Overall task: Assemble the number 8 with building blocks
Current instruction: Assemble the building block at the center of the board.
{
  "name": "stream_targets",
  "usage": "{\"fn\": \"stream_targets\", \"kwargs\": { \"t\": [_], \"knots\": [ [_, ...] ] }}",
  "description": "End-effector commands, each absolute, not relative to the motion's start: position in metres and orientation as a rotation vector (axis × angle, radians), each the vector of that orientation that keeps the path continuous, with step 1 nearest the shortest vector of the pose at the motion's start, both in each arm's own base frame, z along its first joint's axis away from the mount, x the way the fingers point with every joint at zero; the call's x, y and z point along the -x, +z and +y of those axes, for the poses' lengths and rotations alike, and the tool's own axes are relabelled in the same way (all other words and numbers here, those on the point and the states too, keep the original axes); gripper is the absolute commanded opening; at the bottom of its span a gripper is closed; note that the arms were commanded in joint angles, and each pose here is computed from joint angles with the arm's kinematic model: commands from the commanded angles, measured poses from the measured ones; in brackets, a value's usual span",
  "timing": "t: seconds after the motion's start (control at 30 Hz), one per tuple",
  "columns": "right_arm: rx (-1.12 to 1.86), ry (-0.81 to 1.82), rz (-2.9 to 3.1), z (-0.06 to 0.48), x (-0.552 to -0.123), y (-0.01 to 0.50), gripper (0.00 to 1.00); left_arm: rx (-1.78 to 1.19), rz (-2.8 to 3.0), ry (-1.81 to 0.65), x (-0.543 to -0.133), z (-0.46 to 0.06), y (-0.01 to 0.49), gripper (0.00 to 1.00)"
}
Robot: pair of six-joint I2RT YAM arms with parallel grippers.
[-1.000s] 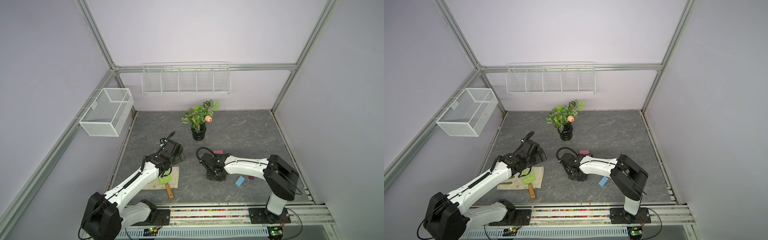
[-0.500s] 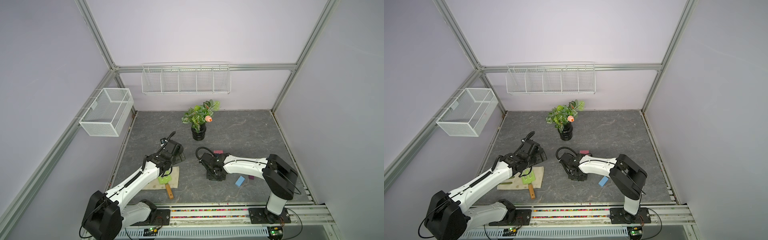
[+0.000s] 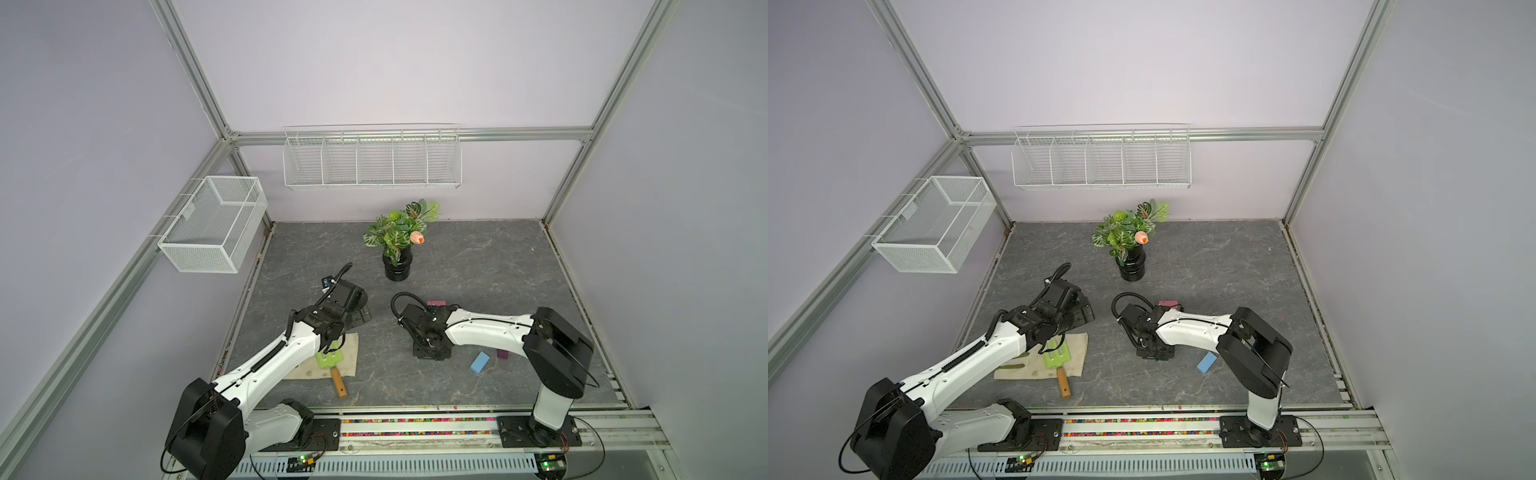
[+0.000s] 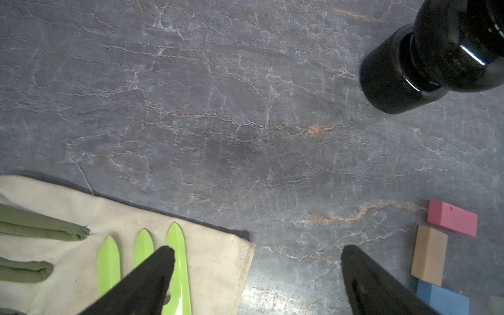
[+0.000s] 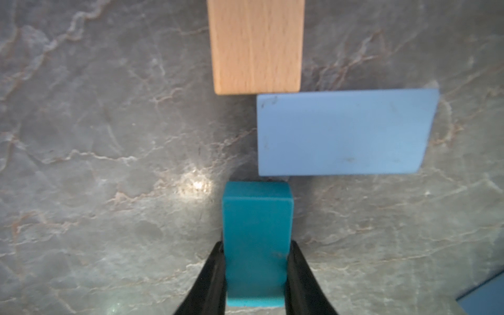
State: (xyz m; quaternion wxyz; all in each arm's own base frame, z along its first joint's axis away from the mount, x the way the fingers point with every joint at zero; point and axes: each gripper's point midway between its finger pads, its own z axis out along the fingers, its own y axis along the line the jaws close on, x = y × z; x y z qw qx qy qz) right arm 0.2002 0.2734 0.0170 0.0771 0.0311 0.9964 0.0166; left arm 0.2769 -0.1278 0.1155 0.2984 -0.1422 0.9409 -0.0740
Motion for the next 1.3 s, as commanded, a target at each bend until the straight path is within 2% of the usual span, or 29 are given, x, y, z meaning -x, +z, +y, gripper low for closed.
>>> {"fn": "stream_targets", "kwargs": {
  "t": [0.0,0.1,0.23,0.43,0.73,0.93,1.27],
  "knots": [
    [-0.103,-0.079,2.982,0.257,-0.207,-0.008,0.07,0.384,2.504,-0.199,-0.276,-0.129,0.111,0.99],
    [-0.104,-0.082,2.984,0.256,-0.207,-0.008,0.07,0.385,2.502,-0.200,-0.276,-0.129,0.111,1.00],
    [-0.106,-0.085,2.988,0.256,-0.207,-0.009,0.12,0.385,2.504,-0.202,-0.276,-0.129,0.111,1.00],
    [-0.105,-0.081,2.983,0.256,-0.208,-0.008,0.25,0.382,2.500,-0.204,-0.277,-0.130,0.112,1.00],
    [-0.098,-0.066,2.978,0.258,-0.208,-0.006,0.39,0.375,2.496,-0.199,-0.277,-0.129,0.114,1.00],
    [-0.081,-0.038,2.946,0.261,-0.209,0.004,0.53,0.382,2.486,-0.194,-0.276,-0.127,0.117,1.00],
    [-0.061,-0.036,2.885,0.262,-0.210,0.029,0.62,0.364,2.457,-0.171,-0.281,-0.124,0.132,1.00]
  ]
}}
